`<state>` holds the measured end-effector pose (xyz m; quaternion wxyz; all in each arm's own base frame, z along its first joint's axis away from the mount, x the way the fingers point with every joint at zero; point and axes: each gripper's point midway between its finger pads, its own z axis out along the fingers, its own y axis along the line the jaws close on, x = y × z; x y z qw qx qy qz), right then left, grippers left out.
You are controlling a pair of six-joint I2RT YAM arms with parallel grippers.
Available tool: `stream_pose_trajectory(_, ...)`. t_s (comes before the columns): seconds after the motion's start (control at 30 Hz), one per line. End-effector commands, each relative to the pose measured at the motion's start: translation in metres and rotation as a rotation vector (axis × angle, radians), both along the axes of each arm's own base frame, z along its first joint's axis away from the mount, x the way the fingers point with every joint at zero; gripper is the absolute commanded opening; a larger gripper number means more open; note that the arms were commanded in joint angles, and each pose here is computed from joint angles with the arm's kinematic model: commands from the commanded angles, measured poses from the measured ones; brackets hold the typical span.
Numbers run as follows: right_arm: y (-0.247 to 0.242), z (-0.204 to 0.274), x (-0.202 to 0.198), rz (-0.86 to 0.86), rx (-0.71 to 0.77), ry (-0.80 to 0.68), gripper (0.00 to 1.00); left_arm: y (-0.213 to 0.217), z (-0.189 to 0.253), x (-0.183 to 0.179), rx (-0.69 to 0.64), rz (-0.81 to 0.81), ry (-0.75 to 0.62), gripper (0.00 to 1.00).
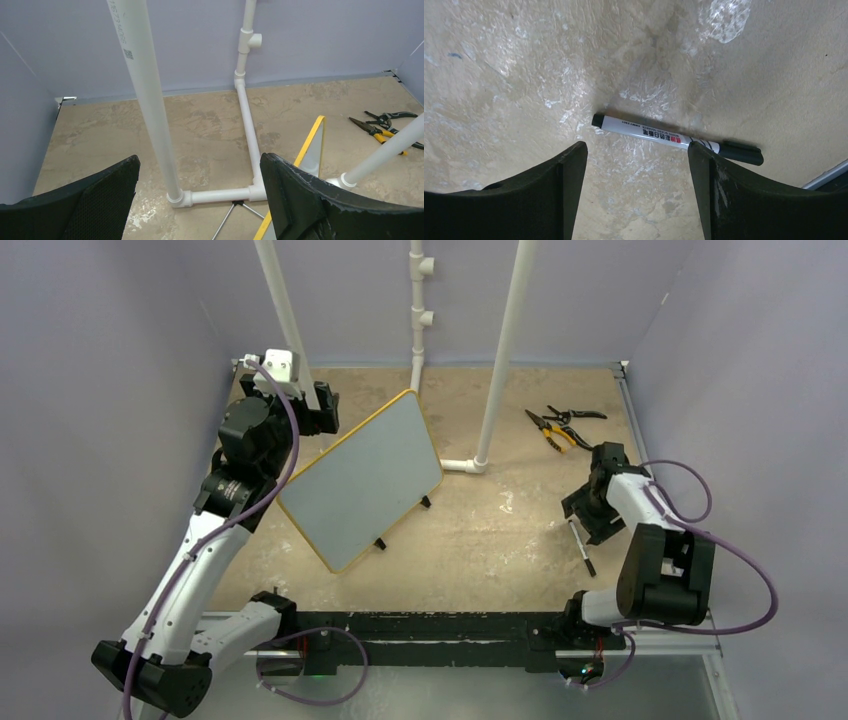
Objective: Write a sentence on the whiteboard
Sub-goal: Pick up the whiteboard marker at the center of the board.
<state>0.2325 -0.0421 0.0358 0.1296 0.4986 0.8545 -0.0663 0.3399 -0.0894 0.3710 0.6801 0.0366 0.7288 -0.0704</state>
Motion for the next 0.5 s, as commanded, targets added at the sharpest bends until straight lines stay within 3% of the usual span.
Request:
stream_pose_trajectory(0.0,-0.019,0.005,0.014,-0.054,-0.07,-0.047,0.77,-0.001,0.016,-0.003,-0.008,-0.004,-0.061,0.9)
stream_pose_trajectory(0.47,0.001,-0.03,-0.01,-0.066,0.051,0.009,0.82,-0.003,0.014,-0.003,-0.003,-0.014,-0.059,0.9)
